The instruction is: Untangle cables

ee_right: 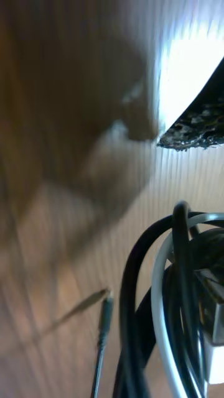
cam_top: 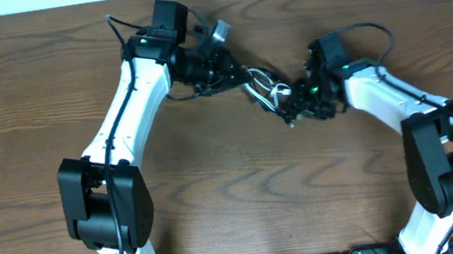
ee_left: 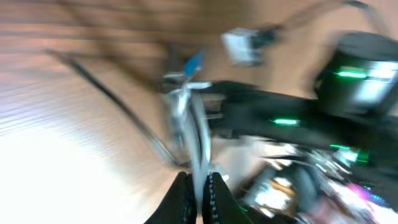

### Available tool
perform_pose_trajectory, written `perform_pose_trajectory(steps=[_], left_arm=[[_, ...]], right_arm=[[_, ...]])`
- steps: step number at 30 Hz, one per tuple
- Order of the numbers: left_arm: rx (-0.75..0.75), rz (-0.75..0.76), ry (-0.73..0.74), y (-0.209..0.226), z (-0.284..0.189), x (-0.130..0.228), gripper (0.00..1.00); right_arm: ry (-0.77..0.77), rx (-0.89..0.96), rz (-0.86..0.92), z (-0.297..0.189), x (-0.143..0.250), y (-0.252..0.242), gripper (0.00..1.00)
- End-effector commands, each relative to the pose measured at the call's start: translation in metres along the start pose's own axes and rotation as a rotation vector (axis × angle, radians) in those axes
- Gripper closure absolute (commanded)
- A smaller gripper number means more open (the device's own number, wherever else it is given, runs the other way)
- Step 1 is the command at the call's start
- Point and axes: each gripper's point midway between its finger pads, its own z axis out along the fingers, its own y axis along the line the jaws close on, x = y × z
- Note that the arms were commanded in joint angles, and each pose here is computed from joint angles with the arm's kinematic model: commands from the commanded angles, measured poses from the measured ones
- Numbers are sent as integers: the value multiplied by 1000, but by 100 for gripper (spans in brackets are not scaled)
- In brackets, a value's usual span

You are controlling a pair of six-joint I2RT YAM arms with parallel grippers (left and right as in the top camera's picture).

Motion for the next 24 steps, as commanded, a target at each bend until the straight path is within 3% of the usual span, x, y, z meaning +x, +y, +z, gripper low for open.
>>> perform_pose_trajectory(steps=[1,7,18,20,24], left_arm=[[-431,-65,-165,77,-46,-21,93],[-676,-115,-167,116,-69,-10,92],[-709,-92,-93,123,-69,6,91],[-711,-74,-79,123,-70,7,83],[-785,-59,-88,132,-78,5,50]], right_arm=[[-58,197,97,-18,-25,-75,60],[-45,207,108,-29,-31,-99,62],[8,86,-64,-27,-26,-79,66],[6,81,-72,-27,-27,-78,66],[0,79,-64,-28,-29,-80,61]])
